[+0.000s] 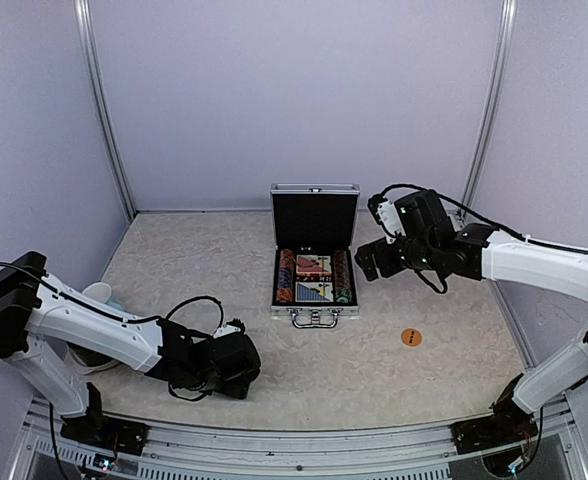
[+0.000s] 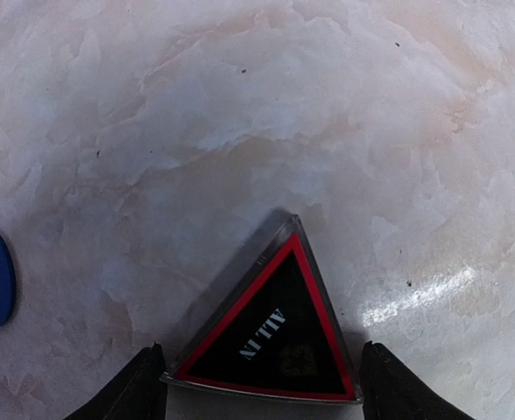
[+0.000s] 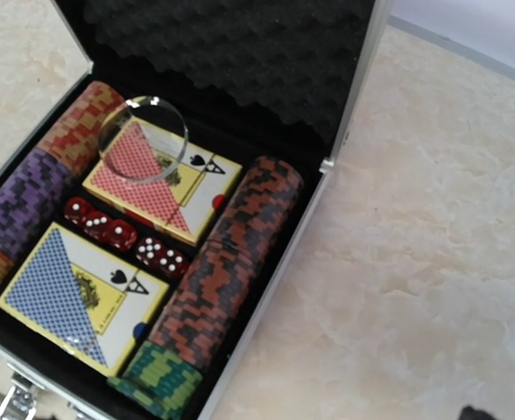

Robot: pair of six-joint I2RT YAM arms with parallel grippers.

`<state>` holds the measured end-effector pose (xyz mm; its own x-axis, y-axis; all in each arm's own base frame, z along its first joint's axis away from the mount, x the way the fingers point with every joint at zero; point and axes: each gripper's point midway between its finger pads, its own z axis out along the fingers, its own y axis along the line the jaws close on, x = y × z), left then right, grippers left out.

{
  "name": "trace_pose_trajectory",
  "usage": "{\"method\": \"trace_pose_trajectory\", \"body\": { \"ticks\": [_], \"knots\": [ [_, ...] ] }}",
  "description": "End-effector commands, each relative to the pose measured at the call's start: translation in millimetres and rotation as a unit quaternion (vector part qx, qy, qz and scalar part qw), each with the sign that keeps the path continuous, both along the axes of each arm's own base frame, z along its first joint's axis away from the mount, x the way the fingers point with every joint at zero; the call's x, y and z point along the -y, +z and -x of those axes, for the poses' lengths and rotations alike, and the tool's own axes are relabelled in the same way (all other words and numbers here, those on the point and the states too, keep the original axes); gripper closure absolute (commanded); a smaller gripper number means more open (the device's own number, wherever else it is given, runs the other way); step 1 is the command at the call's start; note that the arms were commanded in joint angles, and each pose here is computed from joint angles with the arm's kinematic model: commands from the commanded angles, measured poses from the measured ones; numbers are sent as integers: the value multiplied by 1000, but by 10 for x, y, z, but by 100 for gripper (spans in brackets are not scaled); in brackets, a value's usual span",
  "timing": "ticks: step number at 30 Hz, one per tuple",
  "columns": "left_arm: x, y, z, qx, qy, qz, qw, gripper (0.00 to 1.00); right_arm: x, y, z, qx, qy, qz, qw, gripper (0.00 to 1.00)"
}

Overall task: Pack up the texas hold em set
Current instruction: Pick up the all-in button from the center of the board, then place the all-in button in the poker case.

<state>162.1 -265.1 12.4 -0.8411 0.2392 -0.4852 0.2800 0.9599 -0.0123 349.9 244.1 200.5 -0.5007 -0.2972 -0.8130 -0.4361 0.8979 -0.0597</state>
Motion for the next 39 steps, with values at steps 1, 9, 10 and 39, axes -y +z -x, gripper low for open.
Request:
{"method": "trace_pose_trajectory", "body": {
  "ticks": [1, 9, 10, 39],
  "knots": [
    [-121, -215, 185, -45, -7, -29, 999, 33, -3, -21, 4, 2, 2, -3, 1000, 1],
    [-47, -52, 81, -19, -9, -29, 999, 43, 13, -31, 18, 1, 1, -3, 1000, 1],
    [-15, 12, 49, -11, -10, -26, 1000, 43, 14, -19, 20, 2, 1, -3, 1000, 1],
    [1753, 1105, -1836, 160, -152, 47, 974, 45, 780, 223, 85, 25, -97, -5, 995, 1]
  ]
}}
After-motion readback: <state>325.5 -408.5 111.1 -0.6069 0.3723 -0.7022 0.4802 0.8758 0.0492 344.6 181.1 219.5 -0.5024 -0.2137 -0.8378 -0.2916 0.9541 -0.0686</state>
